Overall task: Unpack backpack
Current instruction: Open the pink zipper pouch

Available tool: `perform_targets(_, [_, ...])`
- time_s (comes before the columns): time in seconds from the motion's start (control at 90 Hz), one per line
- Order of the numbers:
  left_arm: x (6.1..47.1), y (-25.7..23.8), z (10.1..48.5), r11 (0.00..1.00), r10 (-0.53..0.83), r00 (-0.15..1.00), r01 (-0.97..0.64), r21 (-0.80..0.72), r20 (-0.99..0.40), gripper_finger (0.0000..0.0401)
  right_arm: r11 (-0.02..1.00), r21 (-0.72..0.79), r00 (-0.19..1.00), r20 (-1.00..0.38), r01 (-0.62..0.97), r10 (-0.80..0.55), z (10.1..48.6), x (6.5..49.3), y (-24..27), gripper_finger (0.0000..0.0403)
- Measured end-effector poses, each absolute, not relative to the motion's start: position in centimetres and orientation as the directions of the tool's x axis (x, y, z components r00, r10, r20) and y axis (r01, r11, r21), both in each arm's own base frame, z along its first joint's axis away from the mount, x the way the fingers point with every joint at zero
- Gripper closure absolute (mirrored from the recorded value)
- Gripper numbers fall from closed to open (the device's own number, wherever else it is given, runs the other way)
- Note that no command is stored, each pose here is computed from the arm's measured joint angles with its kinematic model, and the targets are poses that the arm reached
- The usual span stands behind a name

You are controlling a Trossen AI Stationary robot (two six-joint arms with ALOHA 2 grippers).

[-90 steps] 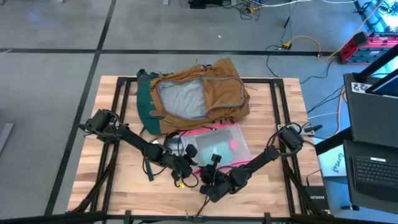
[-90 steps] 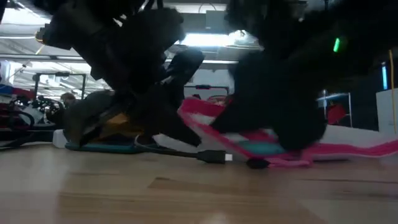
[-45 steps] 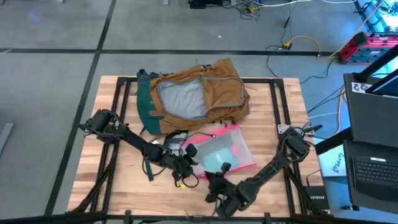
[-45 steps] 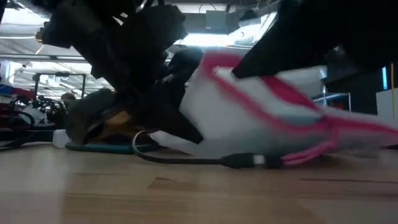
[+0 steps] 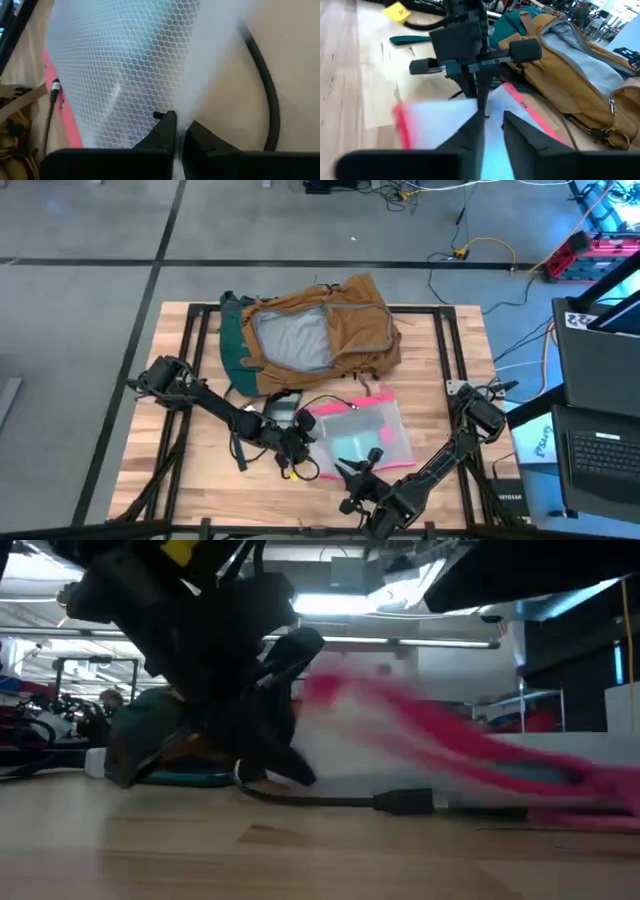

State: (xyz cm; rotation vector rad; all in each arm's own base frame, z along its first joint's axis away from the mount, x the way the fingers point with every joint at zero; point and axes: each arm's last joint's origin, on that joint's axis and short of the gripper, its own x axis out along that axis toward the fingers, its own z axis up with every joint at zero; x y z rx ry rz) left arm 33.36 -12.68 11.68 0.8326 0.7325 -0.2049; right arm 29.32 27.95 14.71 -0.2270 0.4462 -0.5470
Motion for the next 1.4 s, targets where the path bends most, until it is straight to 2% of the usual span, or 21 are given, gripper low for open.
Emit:
perform_targets(0.211, [33.4, -12.7, 11.7, 0.669, 0.117, 0.744, 0.430, 0.606, -0.658, 0.0401, 0.847, -0.300, 0.770, -0.362, 0.438, -0.526, 14.7, 29.6, 28.2, 0.0217])
perform_targets(0.489, [33.4, -12.4, 12.0, 0.653, 0.273, 0.754, 0.311, 0.690, -0.597, 0.0401, 0.878, -0.224, 0.757, -0.445, 0.424, -0.479, 14.4, 29.3, 28.4, 0.0171])
perform_targets(0.7, [33.5, -12.3, 12.3, 0.643, 0.347, 0.762, 0.231, 0.730, -0.547, 0.0401, 0.862, -0.182, 0.675, -0.553, 0.474, -0.488, 13.8, 28.3, 27.5, 0.0171])
perform_targets(0.944, [33.5, -12.1, 12.4, 0.643, 0.376, 0.759, 0.199, 0.740, -0.531, 0.0401, 0.858, -0.092, 0.599, -0.679, 0.505, -0.425, 12.5, 27.0, 27.7, 0.0171])
perform_targets(1.211, [33.6, -12.0, 12.5, 0.643, 0.378, 0.761, 0.195, 0.740, -0.528, 0.0401, 0.868, -0.013, 0.625, -0.689, 0.496, -0.367, 12.4, 26.3, 28.9, 0.0171])
perform_targets(1.4, [33.7, -12.0, 12.6, 0.644, 0.374, 0.767, 0.189, 0.741, -0.521, 0.0401, 0.846, 0.010, 0.583, -0.729, 0.533, -0.359, 11.3, 27.1, 27.8, 0.0171])
